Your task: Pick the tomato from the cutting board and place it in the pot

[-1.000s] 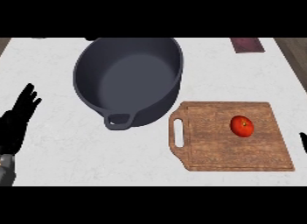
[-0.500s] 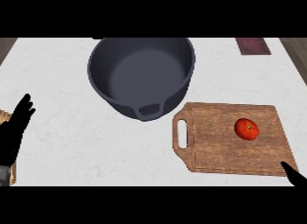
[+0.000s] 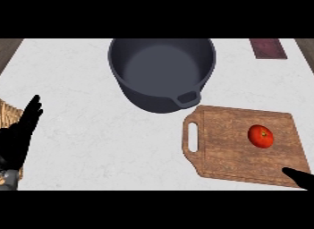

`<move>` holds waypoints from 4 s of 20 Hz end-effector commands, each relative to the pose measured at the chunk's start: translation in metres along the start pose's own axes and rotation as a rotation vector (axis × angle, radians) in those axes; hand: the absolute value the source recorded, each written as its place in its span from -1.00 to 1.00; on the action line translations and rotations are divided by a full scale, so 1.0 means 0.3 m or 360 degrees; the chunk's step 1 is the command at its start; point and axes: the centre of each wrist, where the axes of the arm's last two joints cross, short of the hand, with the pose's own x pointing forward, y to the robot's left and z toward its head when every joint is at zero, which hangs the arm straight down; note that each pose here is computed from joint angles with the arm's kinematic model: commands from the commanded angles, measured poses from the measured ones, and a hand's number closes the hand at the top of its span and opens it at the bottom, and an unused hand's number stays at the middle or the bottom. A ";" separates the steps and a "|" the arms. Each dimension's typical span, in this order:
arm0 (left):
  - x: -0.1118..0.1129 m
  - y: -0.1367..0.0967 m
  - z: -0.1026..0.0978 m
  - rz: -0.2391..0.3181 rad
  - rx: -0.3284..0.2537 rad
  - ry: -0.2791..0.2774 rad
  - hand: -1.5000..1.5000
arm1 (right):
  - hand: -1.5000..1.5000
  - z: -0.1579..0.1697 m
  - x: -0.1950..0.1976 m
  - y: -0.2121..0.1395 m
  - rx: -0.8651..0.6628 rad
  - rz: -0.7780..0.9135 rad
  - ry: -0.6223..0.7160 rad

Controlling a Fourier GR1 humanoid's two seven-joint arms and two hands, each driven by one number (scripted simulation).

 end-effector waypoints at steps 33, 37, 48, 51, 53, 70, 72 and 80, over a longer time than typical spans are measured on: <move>0.008 0.024 0.024 -0.0007 0.0015 0.0035 0.00 | -1.00 -0.170 0.438 0.274 0.0907 0.0657 0.0627; 0.018 0.035 0.043 0.0001 0.0010 0.0030 0.00 | -1.00 -0.201 0.389 0.319 0.0893 0.0645 0.0658; 0.021 0.002 0.052 0.0013 0.0023 0.0043 0.00 | -1.00 -0.191 0.341 0.343 0.0903 0.0675 0.0683; -0.004 0.043 -0.008 0.0009 0.0018 0.0022 0.00 | 1.00 -0.188 0.335 0.370 0.0998 0.0734 0.0557; 0.025 0.067 0.004 -0.0011 0.0022 0.0034 0.00 | 1.00 -0.165 0.392 0.409 0.0967 0.0739 0.0481; 0.074 -0.050 0.005 0.0000 -0.0209 -0.0075 0.00 | 1.00 0.461 0.708 0.512 0.1606 0.1203 -0.1588; 0.078 -0.049 -0.009 -0.0009 -0.0183 -0.0065 0.00 | 1.00 0.581 0.734 0.501 0.1584 0.1325 -0.1967; 0.005 -0.020 -0.005 0.0008 0.0006 0.0040 0.00 | 1.00 0.741 0.850 0.353 0.0975 0.0827 -0.2648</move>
